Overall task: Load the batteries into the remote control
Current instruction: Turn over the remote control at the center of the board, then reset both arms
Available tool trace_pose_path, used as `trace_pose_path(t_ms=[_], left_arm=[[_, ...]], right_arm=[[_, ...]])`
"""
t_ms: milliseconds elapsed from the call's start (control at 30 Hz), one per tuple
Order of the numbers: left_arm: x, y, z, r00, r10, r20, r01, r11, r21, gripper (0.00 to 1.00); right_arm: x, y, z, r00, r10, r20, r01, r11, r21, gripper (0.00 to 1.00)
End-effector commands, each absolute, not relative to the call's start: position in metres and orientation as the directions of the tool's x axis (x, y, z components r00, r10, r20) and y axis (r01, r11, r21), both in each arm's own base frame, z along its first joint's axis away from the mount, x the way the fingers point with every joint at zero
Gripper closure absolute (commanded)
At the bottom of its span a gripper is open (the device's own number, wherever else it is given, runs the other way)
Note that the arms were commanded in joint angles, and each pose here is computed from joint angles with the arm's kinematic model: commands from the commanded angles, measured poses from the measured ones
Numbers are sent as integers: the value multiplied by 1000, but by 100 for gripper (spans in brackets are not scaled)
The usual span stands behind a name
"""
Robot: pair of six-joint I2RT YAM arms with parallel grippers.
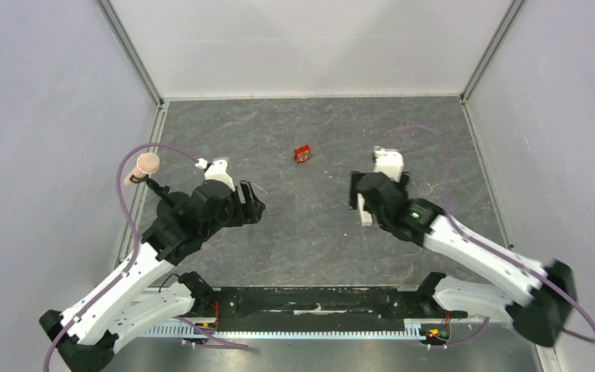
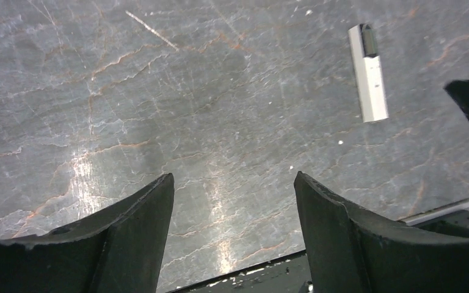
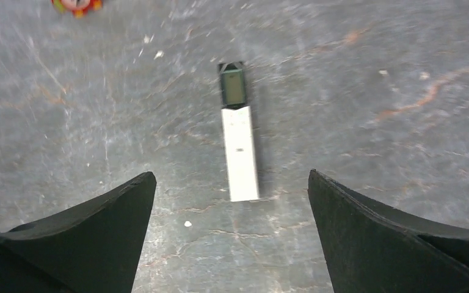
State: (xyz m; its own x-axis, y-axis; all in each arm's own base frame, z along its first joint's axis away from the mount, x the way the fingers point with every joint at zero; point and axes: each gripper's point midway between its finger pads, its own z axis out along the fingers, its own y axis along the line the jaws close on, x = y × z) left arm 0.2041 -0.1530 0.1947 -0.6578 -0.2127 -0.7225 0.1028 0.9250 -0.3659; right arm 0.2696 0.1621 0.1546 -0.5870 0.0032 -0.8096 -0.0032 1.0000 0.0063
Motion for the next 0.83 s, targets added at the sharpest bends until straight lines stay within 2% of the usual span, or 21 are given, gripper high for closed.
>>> trace_pose_path(t_ms=[0, 67, 133, 300, 600, 800], left_arm=[[192, -142, 237, -586, -252, -770, 162, 895, -416, 21], [179, -143, 251, -558, -210, -803, 267, 871, -412, 20], [171, -138, 258, -528, -215, -822, 302, 857, -418, 20], [156, -124, 262, -507, -228, -831, 311, 851, -423, 19], [138, -114, 266, -494, -214, -843, 354, 836, -420, 19], [136, -118, 265, -523, -155, -838, 375, 841, -390, 18]], right_arm=[[243, 93, 179, -450, 136, -883, 203, 978, 48, 2], [229, 63, 193, -371, 201, -907, 280, 955, 97, 2], [215, 40, 213, -285, 266, -921, 311, 934, 174, 2], [190, 5, 247, -134, 367, -920, 311, 897, 313, 2], [170, -33, 276, -31, 355, -934, 351, 879, 322, 2], [172, -28, 271, -48, 367, -929, 338, 881, 330, 2]])
